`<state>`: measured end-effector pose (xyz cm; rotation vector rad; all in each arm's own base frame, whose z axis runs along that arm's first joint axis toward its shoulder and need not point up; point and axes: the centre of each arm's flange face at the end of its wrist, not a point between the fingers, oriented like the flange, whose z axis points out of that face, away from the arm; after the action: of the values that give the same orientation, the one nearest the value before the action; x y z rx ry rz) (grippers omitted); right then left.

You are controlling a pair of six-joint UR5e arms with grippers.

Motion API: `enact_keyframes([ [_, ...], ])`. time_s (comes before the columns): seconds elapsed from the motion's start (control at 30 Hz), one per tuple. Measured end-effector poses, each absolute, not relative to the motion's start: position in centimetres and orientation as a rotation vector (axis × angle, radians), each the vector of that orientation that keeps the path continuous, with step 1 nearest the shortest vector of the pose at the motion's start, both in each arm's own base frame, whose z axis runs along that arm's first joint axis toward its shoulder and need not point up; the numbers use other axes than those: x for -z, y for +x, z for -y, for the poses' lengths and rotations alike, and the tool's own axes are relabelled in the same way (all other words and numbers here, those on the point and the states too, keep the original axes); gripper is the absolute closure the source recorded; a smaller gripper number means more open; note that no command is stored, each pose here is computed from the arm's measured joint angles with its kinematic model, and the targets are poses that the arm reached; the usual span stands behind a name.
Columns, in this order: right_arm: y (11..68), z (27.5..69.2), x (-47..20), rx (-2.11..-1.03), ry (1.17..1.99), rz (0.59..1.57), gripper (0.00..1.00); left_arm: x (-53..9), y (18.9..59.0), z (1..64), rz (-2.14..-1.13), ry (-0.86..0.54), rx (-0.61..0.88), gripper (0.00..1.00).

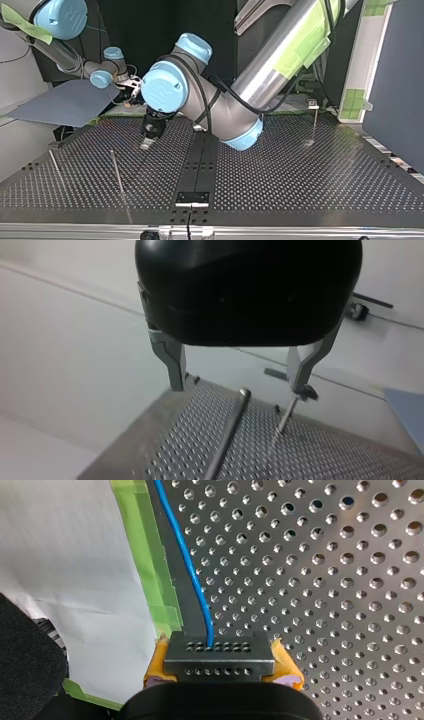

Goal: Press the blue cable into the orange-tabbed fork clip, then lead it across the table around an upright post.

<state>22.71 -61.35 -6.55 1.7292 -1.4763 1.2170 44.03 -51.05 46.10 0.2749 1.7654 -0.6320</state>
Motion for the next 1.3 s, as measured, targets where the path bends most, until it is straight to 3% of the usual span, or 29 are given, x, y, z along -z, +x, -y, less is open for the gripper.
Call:
enact_keyframes([
  [0.5,23.1,61.2,6.7,-1.232,1.745,1.47,1.0,-45.4,43.5,49.2,-1.866,0.172,0.487,0.01],
  [1.0,23.3,61.1,6.7,-1.242,1.754,1.465,1.0,-45.4,43.8,48.0,-1.857,0.084,0.358,0.01],
  [1.3,23.2,61.1,6.9,-1.245,1.759,1.465,1.0,-45.5,43.8,48.0,-1.844,0.122,0.33,0.01],
])
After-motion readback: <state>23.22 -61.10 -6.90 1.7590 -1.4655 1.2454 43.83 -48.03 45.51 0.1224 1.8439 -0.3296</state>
